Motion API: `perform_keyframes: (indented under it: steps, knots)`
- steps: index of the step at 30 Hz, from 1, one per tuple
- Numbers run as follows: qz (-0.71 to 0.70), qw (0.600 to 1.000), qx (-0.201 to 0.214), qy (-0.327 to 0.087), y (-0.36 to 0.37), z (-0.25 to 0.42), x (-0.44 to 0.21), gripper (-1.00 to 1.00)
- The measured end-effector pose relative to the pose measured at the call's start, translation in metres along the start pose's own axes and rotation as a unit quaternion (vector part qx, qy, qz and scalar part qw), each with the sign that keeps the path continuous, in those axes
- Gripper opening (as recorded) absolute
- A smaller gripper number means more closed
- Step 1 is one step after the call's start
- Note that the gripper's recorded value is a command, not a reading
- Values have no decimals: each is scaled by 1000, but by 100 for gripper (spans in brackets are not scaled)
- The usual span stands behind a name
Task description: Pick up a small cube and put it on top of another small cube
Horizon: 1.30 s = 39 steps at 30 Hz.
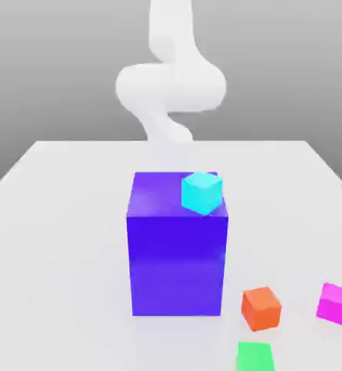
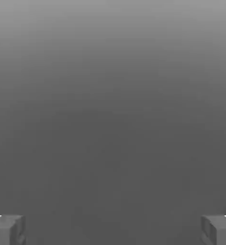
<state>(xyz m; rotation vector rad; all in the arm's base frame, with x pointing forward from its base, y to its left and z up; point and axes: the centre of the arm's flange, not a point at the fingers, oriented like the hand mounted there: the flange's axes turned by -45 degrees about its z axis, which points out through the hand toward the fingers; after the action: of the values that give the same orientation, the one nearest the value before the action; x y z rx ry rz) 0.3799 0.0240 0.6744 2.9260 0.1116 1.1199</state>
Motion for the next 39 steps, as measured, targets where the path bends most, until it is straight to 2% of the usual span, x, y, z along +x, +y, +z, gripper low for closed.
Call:
perform_keyframes:
  steps: [6,12,16,24,27,31,32,39]
  knots:
    - [-106,991,32,-81,-67,116,-18,0]
    - [-213,962,71,-153,-140,214,-70,0]
    - [-284,933,100,-199,-188,268,-122,0]
    - [-417,848,167,-279,-274,342,-260,0]
    - [-449,821,185,-300,-291,363,-308,0]
    - [-454,816,189,-303,-296,400,-347,0]
    - [-454,816,189,-303,-296,405,-352,-100]
    - [-455,816,189,-304,-296,404,-351,-100]
